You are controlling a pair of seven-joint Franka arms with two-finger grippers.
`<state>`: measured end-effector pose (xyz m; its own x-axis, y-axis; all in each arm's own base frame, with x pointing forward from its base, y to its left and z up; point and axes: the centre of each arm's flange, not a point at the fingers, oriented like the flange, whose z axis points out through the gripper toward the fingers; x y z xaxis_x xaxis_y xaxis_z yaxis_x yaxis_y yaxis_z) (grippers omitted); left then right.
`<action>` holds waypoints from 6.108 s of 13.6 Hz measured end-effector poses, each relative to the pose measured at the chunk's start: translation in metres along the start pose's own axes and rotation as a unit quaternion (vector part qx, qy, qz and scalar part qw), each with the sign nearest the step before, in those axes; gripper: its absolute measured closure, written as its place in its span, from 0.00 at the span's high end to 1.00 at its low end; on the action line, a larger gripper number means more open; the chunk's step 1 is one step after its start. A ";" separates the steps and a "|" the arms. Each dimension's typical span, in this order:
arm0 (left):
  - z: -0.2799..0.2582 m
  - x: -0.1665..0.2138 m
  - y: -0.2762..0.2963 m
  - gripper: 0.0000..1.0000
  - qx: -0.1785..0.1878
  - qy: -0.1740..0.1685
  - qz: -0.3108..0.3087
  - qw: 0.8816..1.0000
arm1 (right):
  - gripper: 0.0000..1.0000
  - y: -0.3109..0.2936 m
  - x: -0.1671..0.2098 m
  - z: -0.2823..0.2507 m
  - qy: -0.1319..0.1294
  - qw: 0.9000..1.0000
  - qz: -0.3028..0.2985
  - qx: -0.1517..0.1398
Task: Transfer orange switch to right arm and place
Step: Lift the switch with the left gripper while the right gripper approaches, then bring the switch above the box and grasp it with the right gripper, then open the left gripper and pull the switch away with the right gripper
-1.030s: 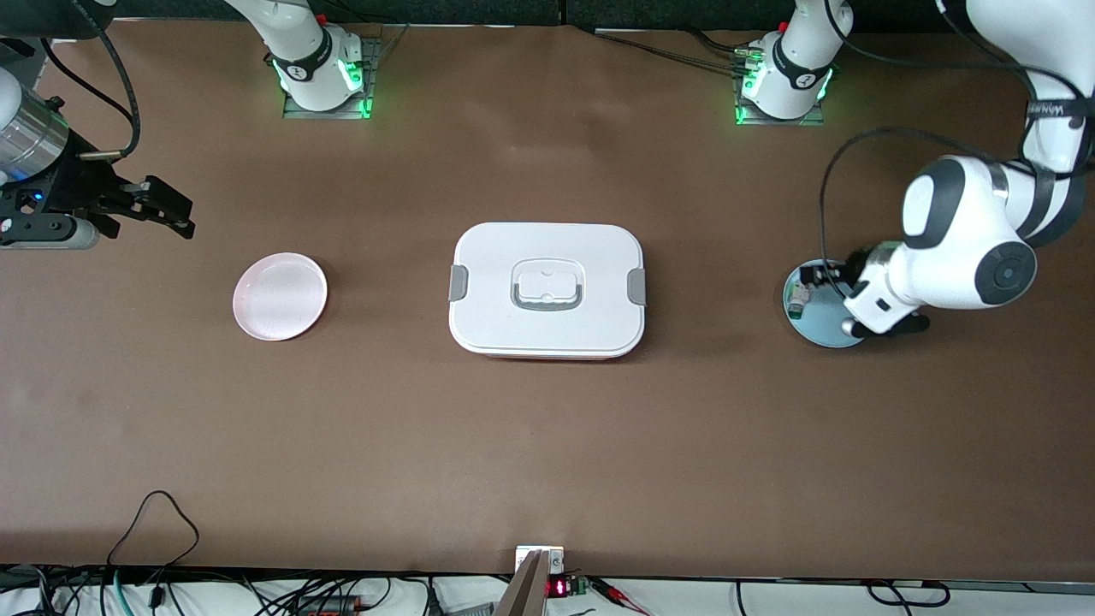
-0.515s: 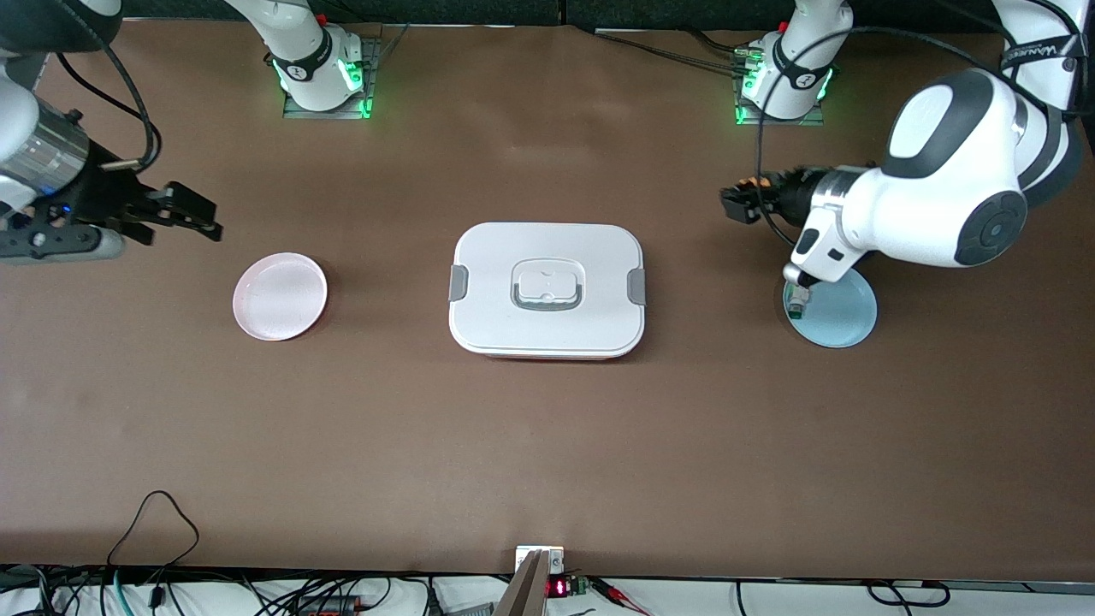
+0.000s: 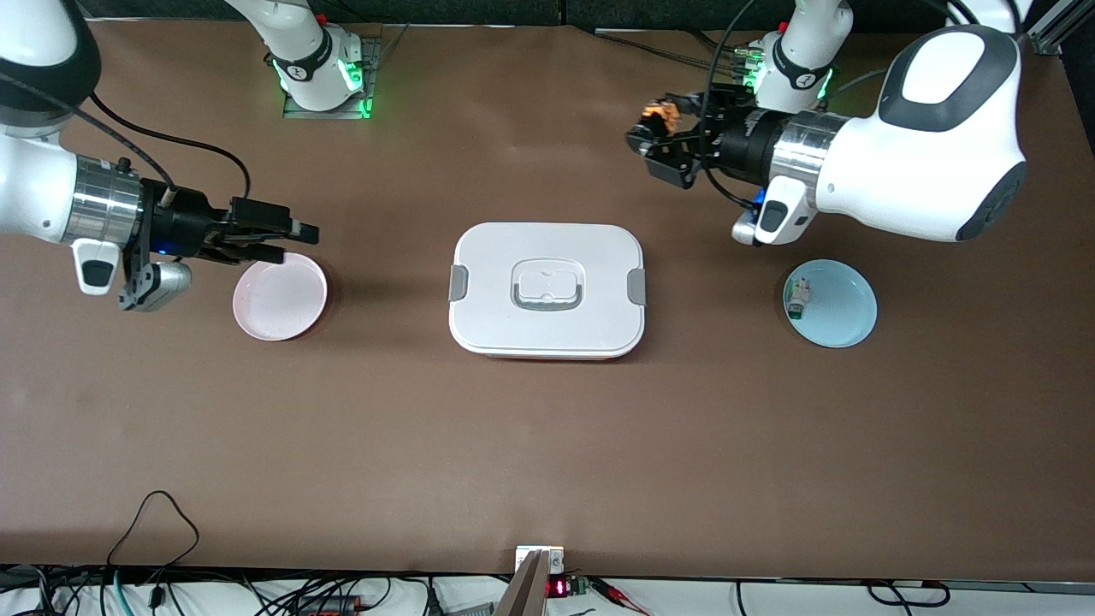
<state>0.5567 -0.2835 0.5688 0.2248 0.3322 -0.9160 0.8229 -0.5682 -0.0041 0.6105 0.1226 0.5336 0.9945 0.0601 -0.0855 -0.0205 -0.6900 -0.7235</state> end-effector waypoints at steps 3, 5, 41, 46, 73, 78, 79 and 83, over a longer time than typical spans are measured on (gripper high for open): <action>0.009 0.017 0.029 0.72 -0.042 -0.071 -0.023 0.996 | 1.00 -0.023 0.008 0.009 0.013 0.993 0.019 0.118; 0.017 0.031 0.045 0.72 -0.062 -0.109 -0.035 0.991 | 1.00 -0.043 0.010 0.016 0.025 0.984 0.023 0.172; 0.011 0.037 0.074 0.72 -0.110 -0.171 -0.039 0.978 | 0.91 -0.189 -0.107 0.219 0.236 0.918 0.009 0.319; 0.011 0.037 0.074 0.72 -0.110 -0.171 -0.039 0.978 | 0.78 -0.185 -0.112 0.223 0.250 0.914 0.003 0.320; 0.009 0.038 0.076 0.76 -0.115 -0.182 -0.038 0.976 | 0.45 -0.181 -0.111 0.224 0.254 0.913 0.006 0.319; 0.004 0.042 0.076 0.99 -0.118 -0.182 -0.047 0.975 | 0.45 -0.178 -0.108 0.220 0.262 0.912 -0.002 0.316; 0.004 0.042 0.076 0.99 -0.118 -0.182 -0.047 0.975 | 0.45 -0.178 -0.107 0.219 0.262 0.912 -0.002 0.316; 0.004 0.043 0.076 0.99 -0.118 -0.182 -0.048 0.975 | 0.45 -0.169 -0.096 0.204 0.275 0.907 0.000 0.318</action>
<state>0.6267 -0.3150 0.5279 -0.0237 0.0607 -0.9979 0.9380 -0.3439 -0.0432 0.4971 0.3810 0.5242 0.8917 -0.4295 0.1430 0.0984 -0.1244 -0.9873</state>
